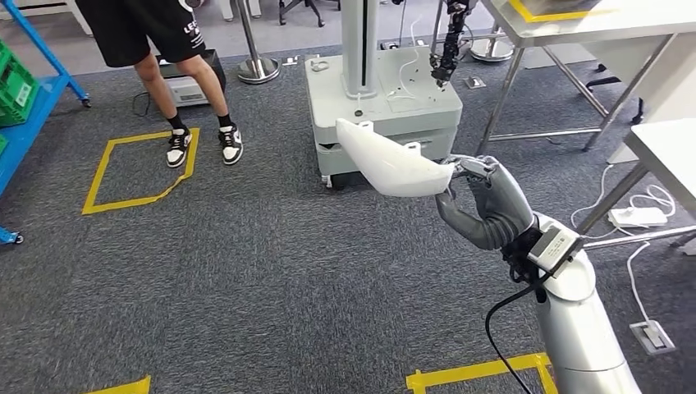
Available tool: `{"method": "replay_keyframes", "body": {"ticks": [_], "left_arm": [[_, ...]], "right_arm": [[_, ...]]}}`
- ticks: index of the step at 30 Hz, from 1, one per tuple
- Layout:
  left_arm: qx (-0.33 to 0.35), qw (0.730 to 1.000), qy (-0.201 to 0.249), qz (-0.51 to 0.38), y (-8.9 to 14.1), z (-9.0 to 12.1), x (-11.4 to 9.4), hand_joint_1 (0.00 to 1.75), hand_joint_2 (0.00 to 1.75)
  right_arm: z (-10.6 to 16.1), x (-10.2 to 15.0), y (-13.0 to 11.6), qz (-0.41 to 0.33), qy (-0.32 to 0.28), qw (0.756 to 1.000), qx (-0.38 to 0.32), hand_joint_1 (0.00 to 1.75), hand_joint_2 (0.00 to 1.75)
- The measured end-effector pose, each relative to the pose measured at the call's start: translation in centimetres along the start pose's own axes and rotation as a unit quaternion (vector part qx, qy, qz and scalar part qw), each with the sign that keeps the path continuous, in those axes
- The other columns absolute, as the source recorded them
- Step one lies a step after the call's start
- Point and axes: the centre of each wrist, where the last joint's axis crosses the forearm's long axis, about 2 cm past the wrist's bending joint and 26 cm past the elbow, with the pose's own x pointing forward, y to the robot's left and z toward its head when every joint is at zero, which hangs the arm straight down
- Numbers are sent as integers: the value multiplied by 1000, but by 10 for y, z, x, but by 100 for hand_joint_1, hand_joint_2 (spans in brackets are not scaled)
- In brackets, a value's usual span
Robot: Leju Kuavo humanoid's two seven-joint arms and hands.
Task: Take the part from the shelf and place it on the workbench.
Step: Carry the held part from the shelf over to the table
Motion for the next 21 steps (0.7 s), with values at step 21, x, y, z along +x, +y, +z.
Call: {"method": "replay_keyframes", "body": {"ticks": [21], "left_arm": [[2, 1000, -2, -1, 2, 0, 5, 0, 175]], "right_arm": [[0, 2, -7, 2, -2, 1000, 4, 175, 175]]}}
